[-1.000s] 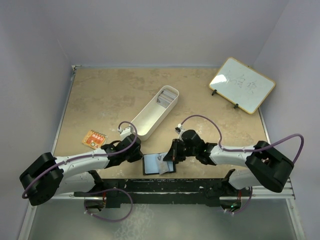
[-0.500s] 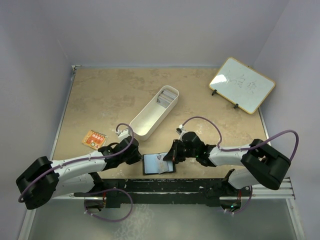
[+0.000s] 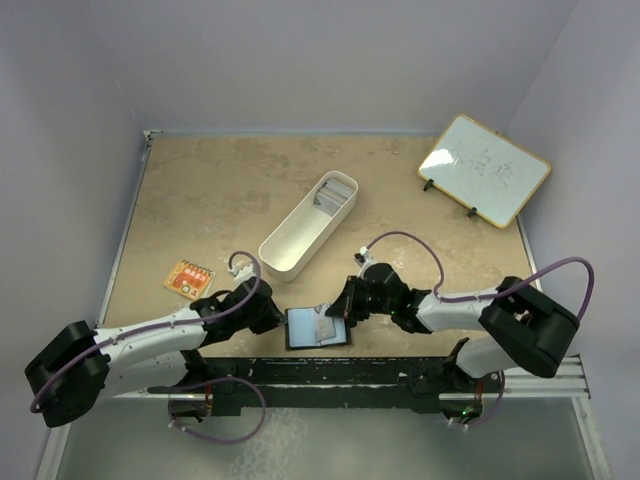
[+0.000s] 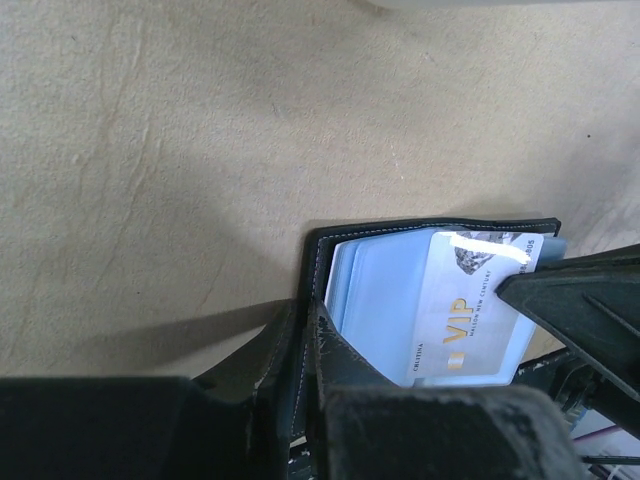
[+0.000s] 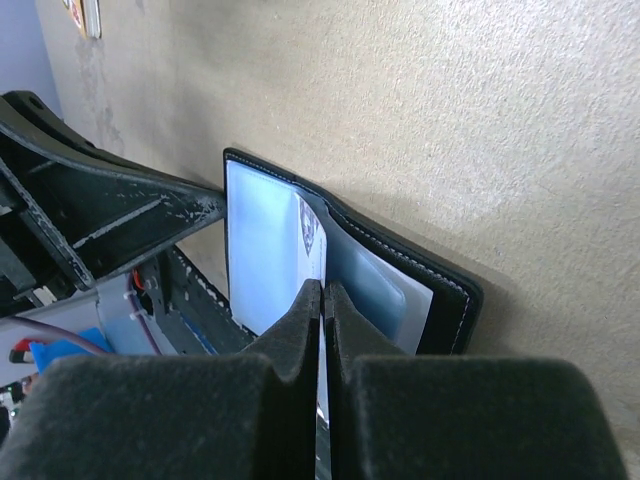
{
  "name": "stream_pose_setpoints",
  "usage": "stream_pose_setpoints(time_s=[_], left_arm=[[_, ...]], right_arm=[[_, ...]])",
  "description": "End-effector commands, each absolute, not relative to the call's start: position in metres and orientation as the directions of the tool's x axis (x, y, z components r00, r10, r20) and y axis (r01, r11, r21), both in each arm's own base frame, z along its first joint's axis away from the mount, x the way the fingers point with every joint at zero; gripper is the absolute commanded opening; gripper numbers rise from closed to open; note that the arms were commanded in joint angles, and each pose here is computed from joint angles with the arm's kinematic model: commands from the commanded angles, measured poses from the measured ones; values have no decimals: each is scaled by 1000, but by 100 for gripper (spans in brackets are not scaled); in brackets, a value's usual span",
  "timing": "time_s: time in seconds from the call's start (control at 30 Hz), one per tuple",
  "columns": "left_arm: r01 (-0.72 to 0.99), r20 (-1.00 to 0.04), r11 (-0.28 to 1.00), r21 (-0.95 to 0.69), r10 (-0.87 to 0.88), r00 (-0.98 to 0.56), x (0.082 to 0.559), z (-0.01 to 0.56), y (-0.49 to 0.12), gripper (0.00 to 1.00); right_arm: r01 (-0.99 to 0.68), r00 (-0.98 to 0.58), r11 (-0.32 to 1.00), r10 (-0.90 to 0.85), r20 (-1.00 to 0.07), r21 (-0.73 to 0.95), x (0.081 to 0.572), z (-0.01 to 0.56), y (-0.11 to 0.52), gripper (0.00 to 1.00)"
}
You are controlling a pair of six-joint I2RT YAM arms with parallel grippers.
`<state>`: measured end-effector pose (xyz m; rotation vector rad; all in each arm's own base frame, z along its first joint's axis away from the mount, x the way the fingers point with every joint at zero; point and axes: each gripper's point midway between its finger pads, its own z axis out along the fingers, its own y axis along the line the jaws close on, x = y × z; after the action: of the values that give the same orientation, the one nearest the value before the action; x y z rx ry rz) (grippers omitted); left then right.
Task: Put the credit cards into the card holder
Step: Insert the credit card into the card holder.
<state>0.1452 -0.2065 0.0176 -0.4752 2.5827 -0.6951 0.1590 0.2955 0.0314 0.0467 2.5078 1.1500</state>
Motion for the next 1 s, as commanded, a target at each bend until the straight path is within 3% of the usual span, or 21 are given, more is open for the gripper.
stream_pose_setpoints(time_s=[0.0, 0.97], left_arm=[[-217, -271, 764, -608, -457, -847, 144, 26, -217, 4], [-226, -264, 742, -631, -479, -837, 144, 25, -221, 2]], right_arm=[[-108, -915, 676, 220, -339, 729, 165, 23, 293, 0], [-77, -908, 755, 217, -358, 651, 150, 20, 277, 0]])
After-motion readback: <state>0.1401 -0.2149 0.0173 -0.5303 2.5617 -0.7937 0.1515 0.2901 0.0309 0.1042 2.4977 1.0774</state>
